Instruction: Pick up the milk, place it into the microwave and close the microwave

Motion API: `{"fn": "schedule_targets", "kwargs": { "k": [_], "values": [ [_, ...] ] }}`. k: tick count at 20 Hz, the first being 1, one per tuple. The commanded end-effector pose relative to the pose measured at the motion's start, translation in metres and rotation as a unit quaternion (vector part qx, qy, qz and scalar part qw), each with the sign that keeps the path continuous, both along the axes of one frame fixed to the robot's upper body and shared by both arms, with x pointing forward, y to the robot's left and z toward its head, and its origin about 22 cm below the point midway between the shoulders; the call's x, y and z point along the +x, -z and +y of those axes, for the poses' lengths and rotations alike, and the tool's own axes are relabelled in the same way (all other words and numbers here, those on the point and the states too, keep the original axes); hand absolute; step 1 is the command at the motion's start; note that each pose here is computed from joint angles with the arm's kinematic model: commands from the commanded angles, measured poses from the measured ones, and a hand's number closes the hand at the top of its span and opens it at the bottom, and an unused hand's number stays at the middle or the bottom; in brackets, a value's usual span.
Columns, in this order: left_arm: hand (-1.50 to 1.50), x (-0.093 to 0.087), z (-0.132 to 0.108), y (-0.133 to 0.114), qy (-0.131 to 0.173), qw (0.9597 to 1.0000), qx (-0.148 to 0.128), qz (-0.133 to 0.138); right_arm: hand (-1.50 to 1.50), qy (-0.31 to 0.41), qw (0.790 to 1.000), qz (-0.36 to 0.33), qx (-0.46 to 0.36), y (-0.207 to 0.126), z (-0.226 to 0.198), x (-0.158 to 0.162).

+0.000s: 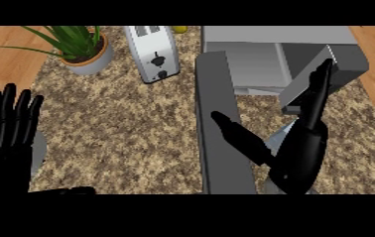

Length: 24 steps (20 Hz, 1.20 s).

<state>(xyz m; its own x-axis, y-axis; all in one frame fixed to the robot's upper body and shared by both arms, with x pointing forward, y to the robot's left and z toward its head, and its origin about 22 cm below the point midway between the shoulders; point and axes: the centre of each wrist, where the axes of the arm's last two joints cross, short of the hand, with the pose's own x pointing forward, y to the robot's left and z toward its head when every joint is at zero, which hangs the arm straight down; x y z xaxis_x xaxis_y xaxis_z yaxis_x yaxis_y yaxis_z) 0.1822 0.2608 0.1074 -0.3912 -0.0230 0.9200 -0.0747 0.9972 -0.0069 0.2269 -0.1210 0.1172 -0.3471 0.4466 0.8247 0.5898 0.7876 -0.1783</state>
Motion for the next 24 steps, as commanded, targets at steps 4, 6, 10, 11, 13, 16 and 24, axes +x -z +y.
{"fn": "schedule_targets", "kwargs": {
  "k": [4,6,10,11,13,16,24],
  "values": [
    [-1.50,-0.037,0.013,0.006,0.000,1.0000,0.001,0.005,-1.50,0.060,0.998,0.016,0.006,0.015,0.032,-0.002],
    [-1.50,-0.043,0.022,-0.011,-0.004,1.0000,-0.001,0.005,-1.50,0.073,0.997,0.038,0.015,0.011,0.027,-0.004],
    [-1.50,-0.064,0.010,0.011,0.004,0.9999,-0.007,0.010,-1.50,0.074,0.996,0.038,0.024,0.020,0.033,-0.016],
    [-1.50,-0.047,0.017,0.005,-0.003,0.9999,-0.009,0.014,-1.50,0.077,0.995,0.055,0.020,0.013,0.023,-0.014],
    [-1.50,-0.065,0.041,0.000,-0.005,0.9999,-0.003,0.012,-1.50,0.085,0.995,0.051,0.018,0.029,0.027,-0.010],
    [-1.50,-0.075,0.039,-0.009,0.000,0.9999,-0.008,0.010,-1.50,0.098,0.993,0.056,0.028,0.053,0.025,-0.010],
    [-1.50,-0.084,0.038,-0.007,-0.006,1.0000,-0.003,0.007,-1.50,0.148,0.984,0.078,0.054,0.086,-0.025,-0.022]
  ]
}}
